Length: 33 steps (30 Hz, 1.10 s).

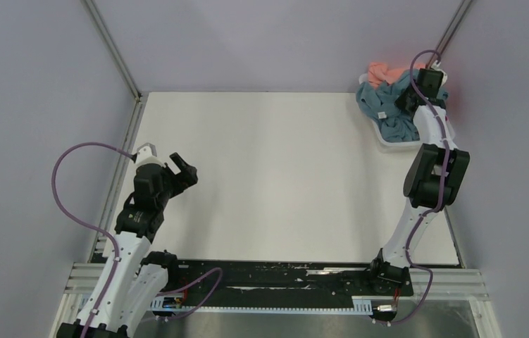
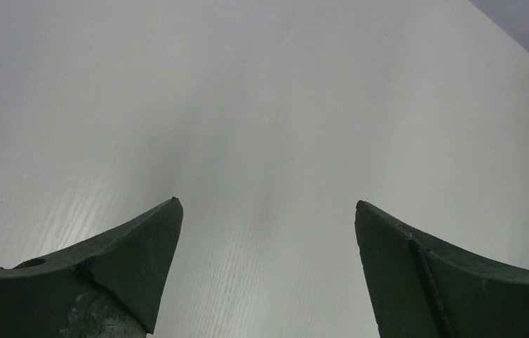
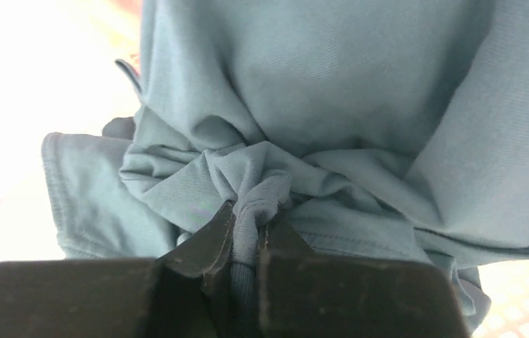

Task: Fold and stack the t-shirts
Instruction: Grab crumpled tshirt from bin with the right arm, then move the tshirt to the center of the board

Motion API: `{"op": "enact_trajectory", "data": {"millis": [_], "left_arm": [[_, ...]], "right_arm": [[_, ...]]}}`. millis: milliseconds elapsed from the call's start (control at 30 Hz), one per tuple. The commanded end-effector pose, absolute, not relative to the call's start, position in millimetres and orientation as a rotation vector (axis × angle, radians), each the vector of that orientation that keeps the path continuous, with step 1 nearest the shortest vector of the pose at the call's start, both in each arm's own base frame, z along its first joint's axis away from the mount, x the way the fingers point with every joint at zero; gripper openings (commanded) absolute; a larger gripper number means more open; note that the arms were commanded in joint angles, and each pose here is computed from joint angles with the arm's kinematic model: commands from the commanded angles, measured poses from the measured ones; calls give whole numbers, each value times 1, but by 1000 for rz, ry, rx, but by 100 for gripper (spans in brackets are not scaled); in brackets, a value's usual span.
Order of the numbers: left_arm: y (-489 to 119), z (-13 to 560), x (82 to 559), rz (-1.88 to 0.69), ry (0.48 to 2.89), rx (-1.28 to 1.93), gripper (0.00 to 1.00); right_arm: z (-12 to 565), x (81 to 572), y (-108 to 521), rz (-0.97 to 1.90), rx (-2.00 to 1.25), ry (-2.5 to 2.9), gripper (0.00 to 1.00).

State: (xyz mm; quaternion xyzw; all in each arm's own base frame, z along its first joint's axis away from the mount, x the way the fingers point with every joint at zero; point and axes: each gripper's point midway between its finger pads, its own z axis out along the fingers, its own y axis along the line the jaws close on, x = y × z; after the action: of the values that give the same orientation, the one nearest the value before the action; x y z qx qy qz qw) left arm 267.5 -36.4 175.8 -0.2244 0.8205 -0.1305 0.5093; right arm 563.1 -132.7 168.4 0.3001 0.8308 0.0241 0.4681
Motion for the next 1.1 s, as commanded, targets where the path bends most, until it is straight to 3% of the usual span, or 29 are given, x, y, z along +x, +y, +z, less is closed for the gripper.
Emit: {"op": "enact_trajectory", "data": {"millis": [0,133,333,567,800,967,1067], "left_arm": [[-35,191,274,-317,1919,-532,100],[-36,191,274,-332,1914,-530,100],[-45,196,271,-387,1903,-494,100],[-46,202,264,-418,1867,-495,100],[-47,208,257,-445,1853,-507,100],[-42,203,251,-428,1875,-579,100],[-36,197,245,-392,1897,-628,100]], "right_arm": [[276,565,-120,167,657,1841,0],[368,535,-95,244,496,1698,0],[509,459,0,486,107,1457,0],[597,367,130,736,-246,1260,0],[619,320,236,1019,-489,1185,0],[602,325,272,1061,-526,1209,0],[563,342,268,1019,-451,1316,0]]}}
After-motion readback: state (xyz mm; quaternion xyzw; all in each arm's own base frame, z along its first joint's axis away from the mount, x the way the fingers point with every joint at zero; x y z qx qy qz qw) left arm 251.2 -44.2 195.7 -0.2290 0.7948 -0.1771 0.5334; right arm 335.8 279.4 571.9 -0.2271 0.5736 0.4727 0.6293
